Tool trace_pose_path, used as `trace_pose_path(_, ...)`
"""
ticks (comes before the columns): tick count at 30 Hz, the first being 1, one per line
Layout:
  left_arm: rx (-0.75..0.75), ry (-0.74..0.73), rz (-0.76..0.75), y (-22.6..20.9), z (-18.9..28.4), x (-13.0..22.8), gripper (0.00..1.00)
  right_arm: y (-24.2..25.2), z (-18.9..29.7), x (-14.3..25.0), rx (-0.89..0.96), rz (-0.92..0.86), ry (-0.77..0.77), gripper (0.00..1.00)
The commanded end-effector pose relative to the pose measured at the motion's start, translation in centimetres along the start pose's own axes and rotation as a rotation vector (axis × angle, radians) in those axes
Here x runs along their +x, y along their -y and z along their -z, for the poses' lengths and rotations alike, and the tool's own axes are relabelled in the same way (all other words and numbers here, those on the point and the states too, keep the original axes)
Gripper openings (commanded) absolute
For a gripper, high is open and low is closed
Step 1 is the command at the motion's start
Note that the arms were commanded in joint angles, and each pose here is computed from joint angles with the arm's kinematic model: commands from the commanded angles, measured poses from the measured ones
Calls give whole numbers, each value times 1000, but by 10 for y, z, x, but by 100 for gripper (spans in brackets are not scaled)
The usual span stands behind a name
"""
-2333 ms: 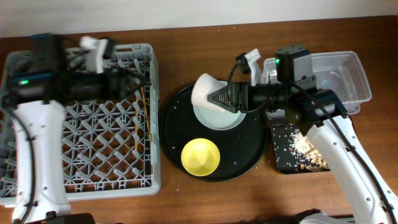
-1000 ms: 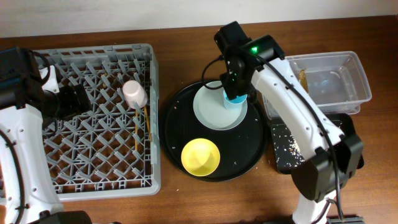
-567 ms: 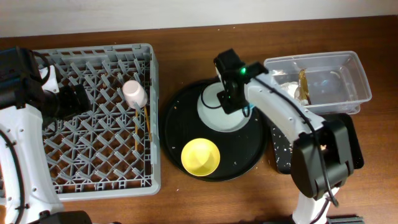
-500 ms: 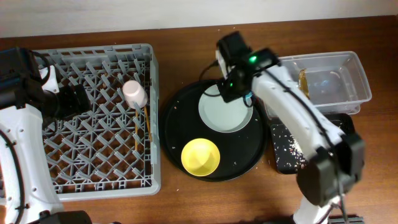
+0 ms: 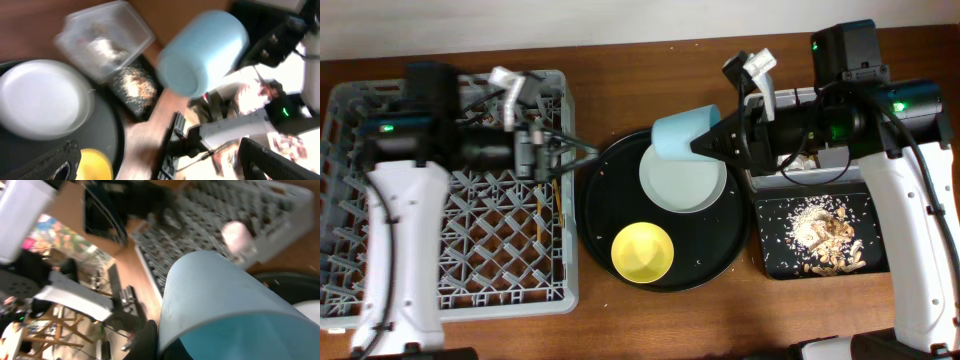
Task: Sort waste into correct bins and load items into the dishwasher rack
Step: 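Hand the blue cup from the right gripper to the left gripper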
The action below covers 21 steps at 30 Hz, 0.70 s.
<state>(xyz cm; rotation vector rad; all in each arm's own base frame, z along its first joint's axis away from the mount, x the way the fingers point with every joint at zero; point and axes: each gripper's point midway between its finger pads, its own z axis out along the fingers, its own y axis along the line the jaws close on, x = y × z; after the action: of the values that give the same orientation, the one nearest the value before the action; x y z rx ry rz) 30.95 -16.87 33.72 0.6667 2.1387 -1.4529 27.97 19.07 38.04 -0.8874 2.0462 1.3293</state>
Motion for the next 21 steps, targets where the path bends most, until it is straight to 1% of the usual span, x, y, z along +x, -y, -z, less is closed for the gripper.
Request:
trace_pose_path(1, 222, -67, -229, 61, -50, 6, 99, -23, 2, -9, -121, 52, 55, 4)
trace_pose_path(3, 266, -85, -309, 76, -65, 7, 99, -33, 4, -12, -179, 52, 78, 4)
trace_pose_path(5, 294, -81, -300, 82, -66, 6, 98, -40, -4, -9, -197, 66, 55, 4)
trace_pose_path(7, 371, -58, -310, 94, -61, 3, 89, -44, -15, -4, -199, 102, 18, 4)
trace_pose_path(8, 385, -55, -310, 96, -60, 3, 79, -44, -19, -1, -189, 106, 1, 4)
trace_pose_path(9, 385, -55, -310, 96, -60, 3, 75, -44, -22, 0, -191, 107, -8, 4)
trace_pose_path(10, 385, -55, -310, 96, -60, 3, 74, -42, -22, 1, -176, 107, -14, 4)
trace_pose_path(11, 385, -55, -310, 96, -60, 3, 67, -39, -23, 2, -162, 105, -22, 4)
trace_pose_path(13, 384, -55, -311, 96, -60, 3, 59, -37, -23, 3, -149, 105, -28, 5)
trace_pose_path(14, 384, -55, -311, 96, -60, 3, 48, -37, -23, 3, -149, 106, -27, 5)
trace_pose_path(15, 383, -54, -311, 96, -60, 3, 46, -37, -23, 3, -148, 106, -27, 8)
trace_pose_path(16, 363, -36, -304, 89, -54, -1, 37, -37, -23, 3, -147, 107, -27, 31)
trace_pose_path(17, 335, -15, -293, 81, -47, -6, 31, -35, -23, 3, -139, 107, -30, 41)
trace_pose_path(18, 256, -4, -242, 62, -38, -10, 24, -27, -22, 6, -94, 101, -45, 44)
trace_pose_path(19, 175, -3, -189, 44, -31, -10, 22, -19, -20, 9, -55, 88, -57, 46)
trace_pose_path(21, -118, -36, -41, -16, -2, 3, 18, 7, -9, 20, 76, 38, -103, 63)
